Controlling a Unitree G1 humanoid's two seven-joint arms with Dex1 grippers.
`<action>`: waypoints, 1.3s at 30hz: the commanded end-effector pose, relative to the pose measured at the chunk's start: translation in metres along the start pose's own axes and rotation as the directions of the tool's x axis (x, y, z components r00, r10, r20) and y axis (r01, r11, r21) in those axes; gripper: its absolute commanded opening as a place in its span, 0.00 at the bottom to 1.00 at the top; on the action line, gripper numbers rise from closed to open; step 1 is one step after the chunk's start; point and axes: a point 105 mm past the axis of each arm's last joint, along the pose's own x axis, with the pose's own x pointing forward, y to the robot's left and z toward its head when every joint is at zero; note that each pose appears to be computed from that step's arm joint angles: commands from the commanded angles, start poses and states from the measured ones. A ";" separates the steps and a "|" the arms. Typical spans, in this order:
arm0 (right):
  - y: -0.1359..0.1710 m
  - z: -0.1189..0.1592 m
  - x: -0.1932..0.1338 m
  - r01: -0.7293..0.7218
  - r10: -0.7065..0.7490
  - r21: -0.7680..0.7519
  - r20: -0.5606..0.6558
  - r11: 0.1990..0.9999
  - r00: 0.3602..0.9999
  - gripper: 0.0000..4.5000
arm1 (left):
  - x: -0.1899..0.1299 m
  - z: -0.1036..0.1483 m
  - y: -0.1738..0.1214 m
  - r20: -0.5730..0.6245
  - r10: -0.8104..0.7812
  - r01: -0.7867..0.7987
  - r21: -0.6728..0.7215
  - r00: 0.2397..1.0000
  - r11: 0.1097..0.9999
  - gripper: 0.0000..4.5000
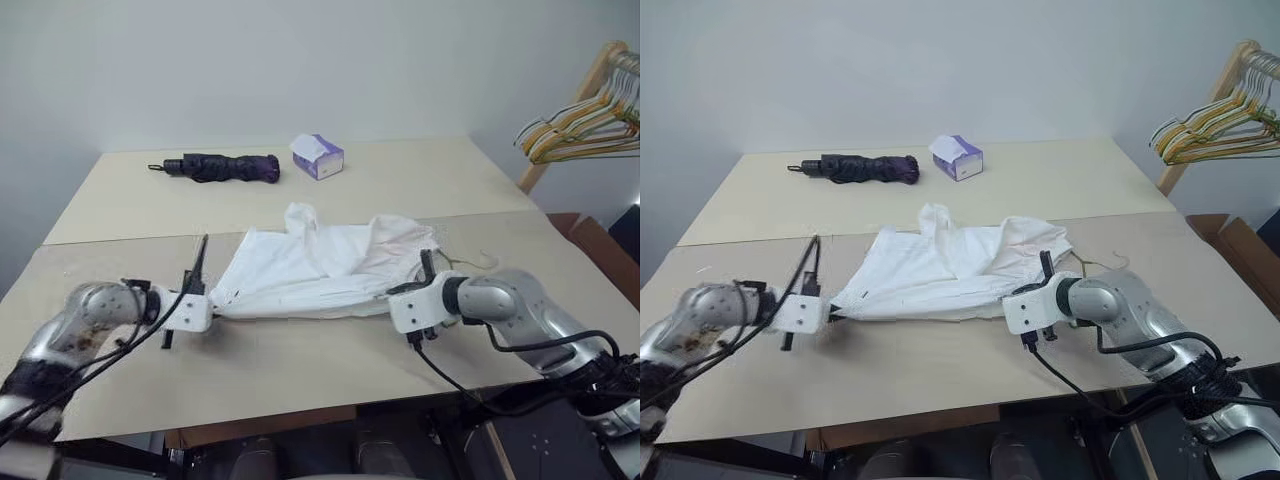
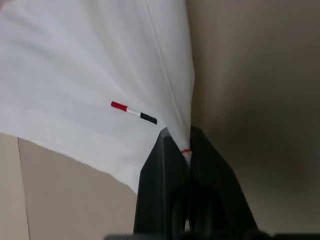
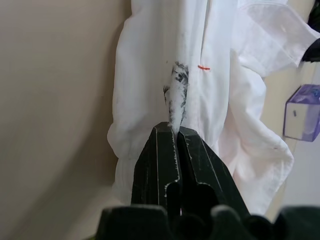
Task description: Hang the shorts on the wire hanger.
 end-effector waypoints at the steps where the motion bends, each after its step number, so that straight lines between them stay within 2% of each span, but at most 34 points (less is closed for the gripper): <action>1: -0.006 -0.003 -0.017 0.048 -0.046 -0.039 0.060 0.998 0.997 0.00 | -0.025 0.025 -0.018 0.018 -0.049 0.049 0.028 0.999 0.998 0.01; 7: 0.021 0.000 -0.041 -0.110 0.127 -0.100 0.194 0.989 0.973 0.00 | -0.038 0.051 -0.050 0.068 -0.140 0.143 -0.042 0.988 0.989 0.01; 12: 0.007 -0.010 -0.041 -0.118 0.127 -0.061 0.183 0.991 0.975 0.00 | -0.027 0.049 -0.035 0.072 -0.043 0.048 -0.075 0.996 0.996 0.01; 14: -0.007 -0.016 -0.037 -0.096 0.098 -0.020 0.151 0.995 0.984 0.00 | -0.021 0.052 -0.018 0.100 0.036 -0.027 -0.097 0.994 0.995 0.01; 18: -0.060 -0.033 -0.028 0.051 -0.060 0.091 0.101 0.995 0.993 0.00 | -0.014 0.068 0.052 0.163 0.339 -0.296 -0.241 0.926 0.924 0.01; 21: -0.112 -0.059 -0.024 0.213 -0.211 0.081 -0.036 0.974 0.977 0.00 | -0.016 0.064 0.113 0.114 0.533 -0.497 -0.241 0.838 0.833 0.01; 23: -0.164 -0.073 -0.028 0.429 -0.421 0.032 -0.142 0.903 0.896 0.00 | -0.029 0.060 0.171 0.049 0.688 -0.660 -0.243 0.724 0.711 0.01; 25: -0.214 -0.075 -0.041 0.640 -0.631 -0.024 -0.202 0.768 0.749 0.00 | -0.047 0.062 0.220 -0.002 0.802 -0.790 -0.176 0.597 0.587 0.01; 27: -0.259 -0.069 -0.066 0.830 -0.821 -0.082 -0.225 0.552 0.524 0.00 | -0.080 0.070 0.269 -0.037 0.932 -0.924 -0.146 0.362 0.353 0.01; 29: -0.292 -0.057 -0.103 0.952 -0.948 -0.127 -0.196 0.279 0.252 0.00 | -0.128 0.092 0.305 -0.021 0.998 -0.983 -0.172 0.062 0.057 0.01; 30: -0.301 -0.049 -0.120 0.978 -0.978 -0.134 -0.159 0.160 0.138 0.00 | -0.148 0.106 0.314 0.010 0.999 -0.978 -0.205 -0.044 -0.041 0.01; 31: -0.306 -0.042 -0.132 0.990 -0.991 -0.120 -0.122 0.077 0.062 0.00 | -0.162 0.118 0.320 0.046 0.993 -0.969 -0.228 -0.104 -0.091 0.01; 33: -0.309 -0.034 -0.145 0.992 -0.998 -0.122 -0.060 -0.017 -0.025 0.00 | -0.177 0.135 0.324 0.111 0.981 -0.962 -0.240 -0.162 -0.132 0.01; 34: -0.308 -0.033 -0.147 0.991 -0.998 -0.127 -0.045 -0.036 -0.042 0.00 | -0.179 0.140 0.324 0.139 0.976 -0.962 -0.238 -0.169 -0.132 0.01; 36: -0.301 -0.037 -0.141 0.993 -0.999 -0.121 -0.030 -0.005 -0.009 0.00 | -0.175 0.144 0.322 0.200 0.972 -0.970 -0.229 -0.125 -0.078 0.01; 39: -0.278 -0.051 -0.117 0.985 -0.993 -0.124 -0.028 0.121 0.119 0.00 | -0.153 0.139 0.309 0.277 0.961 -0.977 -0.204 -0.004 0.055 0.01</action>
